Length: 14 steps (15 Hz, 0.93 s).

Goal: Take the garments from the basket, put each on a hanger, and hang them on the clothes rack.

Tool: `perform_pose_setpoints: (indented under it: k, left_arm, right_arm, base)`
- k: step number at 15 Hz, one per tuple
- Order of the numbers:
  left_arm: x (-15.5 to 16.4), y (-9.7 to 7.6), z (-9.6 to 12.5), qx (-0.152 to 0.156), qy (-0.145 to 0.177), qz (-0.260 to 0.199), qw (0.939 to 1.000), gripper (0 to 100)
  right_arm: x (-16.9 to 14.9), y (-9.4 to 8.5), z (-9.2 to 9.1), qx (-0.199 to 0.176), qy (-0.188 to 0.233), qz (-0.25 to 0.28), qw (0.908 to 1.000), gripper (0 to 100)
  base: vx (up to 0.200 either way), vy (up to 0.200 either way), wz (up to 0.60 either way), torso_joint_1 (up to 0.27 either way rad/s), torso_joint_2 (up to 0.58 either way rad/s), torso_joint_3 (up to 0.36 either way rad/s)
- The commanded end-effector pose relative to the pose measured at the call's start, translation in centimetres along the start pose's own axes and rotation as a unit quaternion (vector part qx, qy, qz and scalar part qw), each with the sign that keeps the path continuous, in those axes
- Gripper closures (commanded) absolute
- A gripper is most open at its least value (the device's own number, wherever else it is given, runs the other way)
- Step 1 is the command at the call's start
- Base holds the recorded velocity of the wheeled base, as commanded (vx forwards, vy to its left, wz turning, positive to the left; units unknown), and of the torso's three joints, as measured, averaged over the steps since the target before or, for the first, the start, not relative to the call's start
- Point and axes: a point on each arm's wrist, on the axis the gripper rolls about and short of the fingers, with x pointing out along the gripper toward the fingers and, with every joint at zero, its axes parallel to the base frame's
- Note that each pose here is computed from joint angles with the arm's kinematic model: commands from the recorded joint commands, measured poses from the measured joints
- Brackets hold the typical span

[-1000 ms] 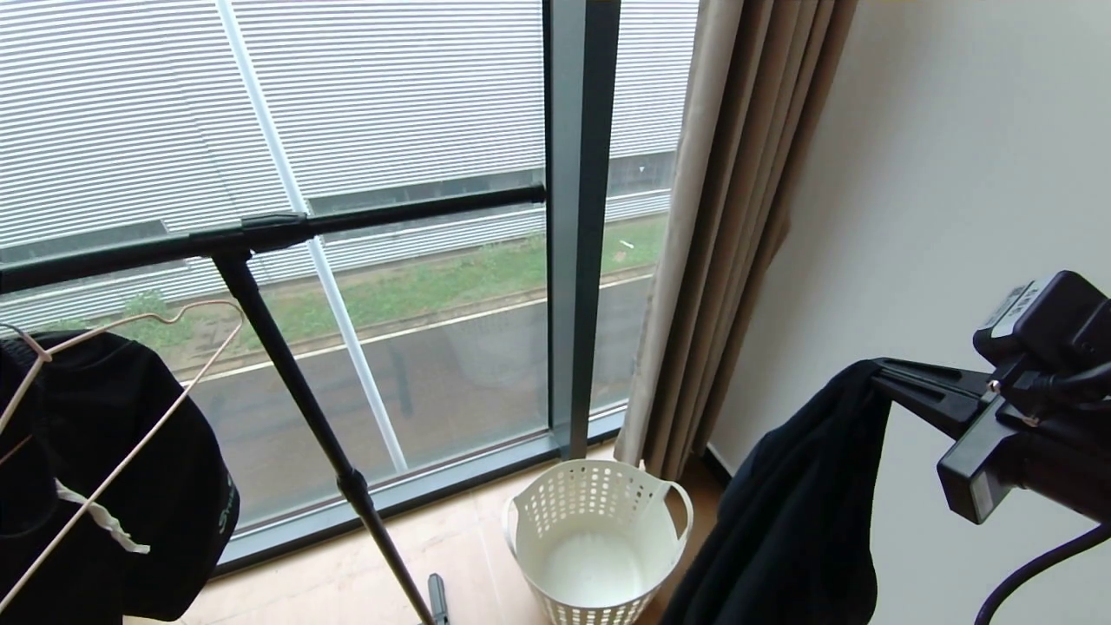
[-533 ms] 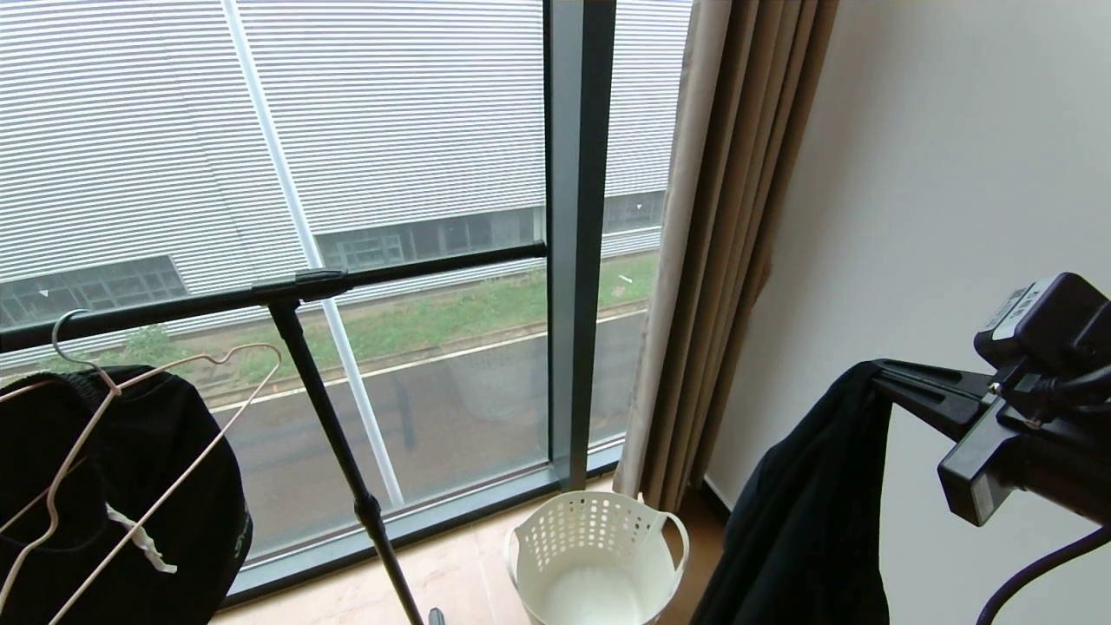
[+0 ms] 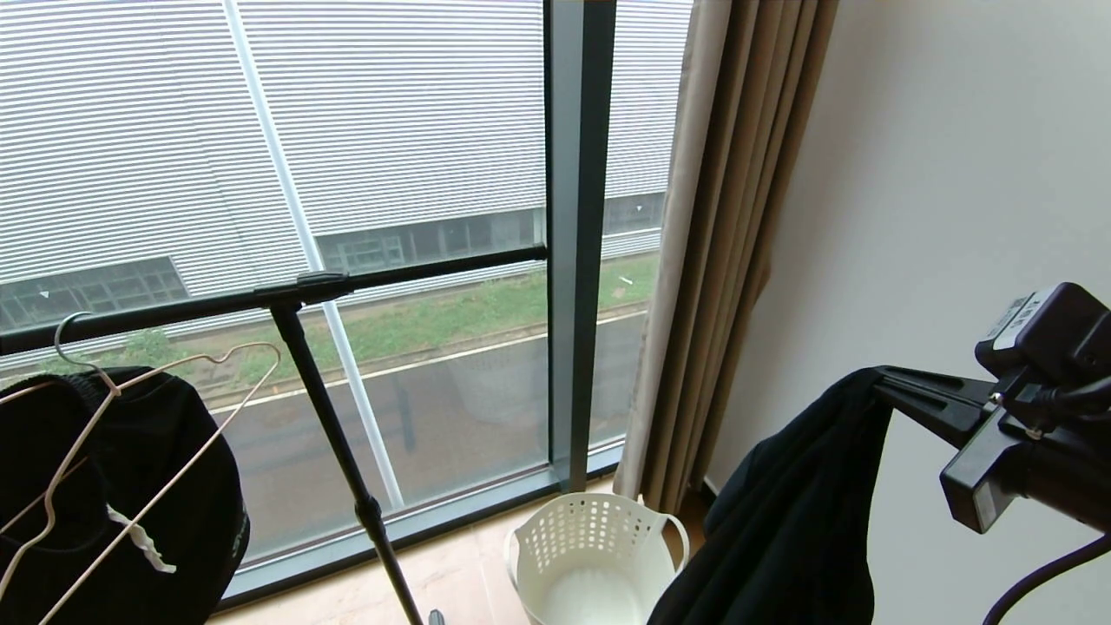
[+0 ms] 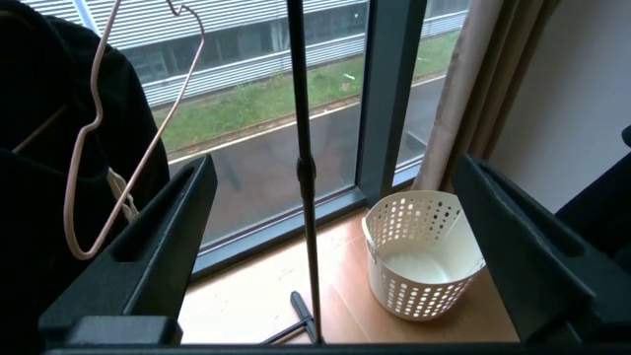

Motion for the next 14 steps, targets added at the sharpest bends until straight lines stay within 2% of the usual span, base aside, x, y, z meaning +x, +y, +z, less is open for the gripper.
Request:
perform_pose_setpoints:
  k: [1, 3, 9, 11, 14]
  left_arm:
    - [0.01, 0.0, 0.0, 0.0, 0.0, 0.0, 1.0, 0]
    - [0.01, -0.01, -0.04, 0.0, 0.0, 0.0, 1.0, 0]
    - [0.03, 0.0, -0.05, 0.004, 0.0, 0.0, 1.0, 0]
    - [0.03, 0.0, -0.05, 0.005, 0.0, -0.001, 1.0, 0]
    - [0.03, 0.0, -0.05, 0.004, 0.0, -0.001, 1.0, 0]
  right_arm:
    - [-0.11, 0.03, -0.1, 0.0, 0.0, 0.0, 1.0, 100]
    - [-0.34, 0.03, -0.14, 0.0, -0.004, 0.003, 1.0, 100]
    - [-0.35, -0.07, 0.06, 0.001, -0.01, 0.007, 0.9999, 100]
    - [-0.46, -0.11, 0.11, 0.003, -0.016, 0.01, 0.9998, 100]
    - [-0.7, -0.16, 0.09, 0.004, -0.03, 0.031, 0.9991, 100]
  base:
    - [0.0, 0.0, 0.0, 0.0, 0.0, 0.0]
    - [0.0, 0.0, 0.0, 0.0, 0.0, 0.0]
    - [0.0, 0.0, 0.6, 0.004, 0.0, 0.0]
    - [0.0, 0.0, 0.0, 0.0, 0.0, 0.0]
    - [-0.2, 0.0, 0.0, 0.001, 0.0, -0.001]
